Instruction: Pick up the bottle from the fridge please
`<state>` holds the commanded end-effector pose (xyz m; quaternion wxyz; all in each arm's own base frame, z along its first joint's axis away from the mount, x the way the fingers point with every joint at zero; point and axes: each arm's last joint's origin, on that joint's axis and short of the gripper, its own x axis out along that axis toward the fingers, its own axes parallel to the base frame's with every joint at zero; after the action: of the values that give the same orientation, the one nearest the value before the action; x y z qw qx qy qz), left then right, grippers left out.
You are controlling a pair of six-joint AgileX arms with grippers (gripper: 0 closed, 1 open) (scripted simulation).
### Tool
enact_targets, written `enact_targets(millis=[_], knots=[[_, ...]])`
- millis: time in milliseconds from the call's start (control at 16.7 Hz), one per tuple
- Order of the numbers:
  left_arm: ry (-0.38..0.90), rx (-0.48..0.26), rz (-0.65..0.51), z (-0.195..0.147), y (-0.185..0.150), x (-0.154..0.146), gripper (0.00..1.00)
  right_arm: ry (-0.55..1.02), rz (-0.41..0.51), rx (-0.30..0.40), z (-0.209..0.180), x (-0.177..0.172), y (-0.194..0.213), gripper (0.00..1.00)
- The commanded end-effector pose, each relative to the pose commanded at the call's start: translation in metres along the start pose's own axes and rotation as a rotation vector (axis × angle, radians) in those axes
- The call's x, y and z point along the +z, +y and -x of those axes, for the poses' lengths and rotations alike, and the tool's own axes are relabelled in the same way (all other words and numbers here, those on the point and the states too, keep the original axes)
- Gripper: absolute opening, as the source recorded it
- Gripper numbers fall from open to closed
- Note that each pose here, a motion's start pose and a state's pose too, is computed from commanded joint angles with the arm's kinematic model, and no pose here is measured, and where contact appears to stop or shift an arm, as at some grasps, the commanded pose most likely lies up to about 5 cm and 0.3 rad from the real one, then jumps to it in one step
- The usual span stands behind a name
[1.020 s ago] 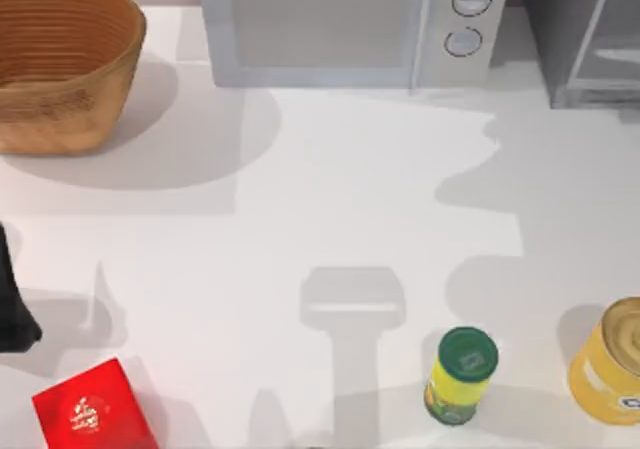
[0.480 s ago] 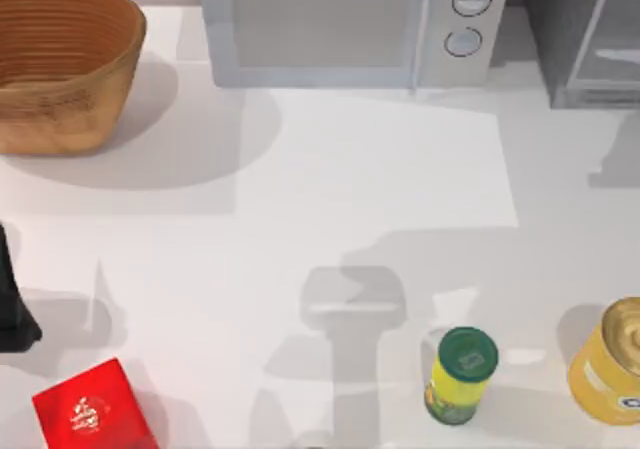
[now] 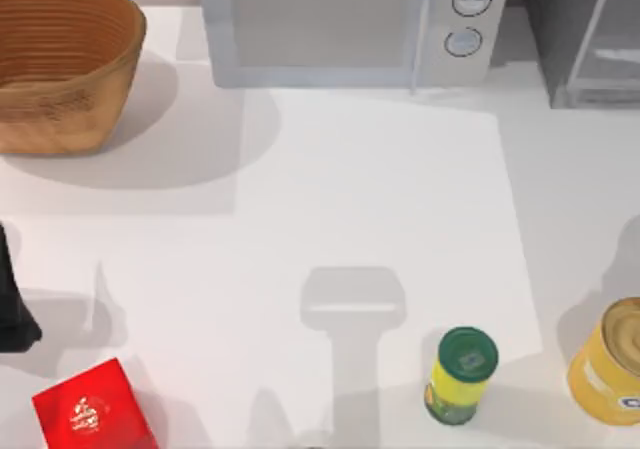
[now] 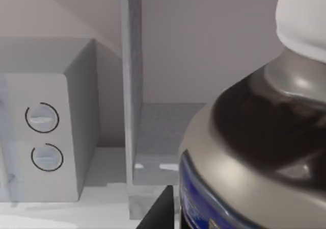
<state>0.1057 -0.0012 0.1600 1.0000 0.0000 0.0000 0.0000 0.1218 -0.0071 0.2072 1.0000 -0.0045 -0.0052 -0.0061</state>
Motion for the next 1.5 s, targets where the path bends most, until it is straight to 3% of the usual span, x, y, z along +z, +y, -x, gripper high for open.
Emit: enact_targets(millis=[420, 780, 960, 1260, 1500], knots=[[0.000, 0.000, 0.000, 0.000, 0.000, 0.000, 1.00, 0.010, -0.009, 0.012, 0.017, -0.047, 0.006, 0.00], [0.000, 0.000, 0.000, 0.000, 0.000, 0.000, 1.00, 0.004, -0.010, 0.010, 0.016, -0.044, 0.006, 0.00], [0.000, 0.000, 0.000, 0.000, 0.000, 0.000, 1.00, -0.052, -0.012, 0.006, 0.012, -0.024, 0.008, 0.00], [0.000, 0.000, 0.000, 0.000, 0.000, 0.000, 1.00, -0.105, -0.037, 0.007, -0.019, 0.014, 0.018, 0.00], [0.000, 0.000, 0.000, 0.000, 0.000, 0.000, 1.00, 0.018, -0.040, 0.012, -0.071, 0.006, 0.042, 0.00]])
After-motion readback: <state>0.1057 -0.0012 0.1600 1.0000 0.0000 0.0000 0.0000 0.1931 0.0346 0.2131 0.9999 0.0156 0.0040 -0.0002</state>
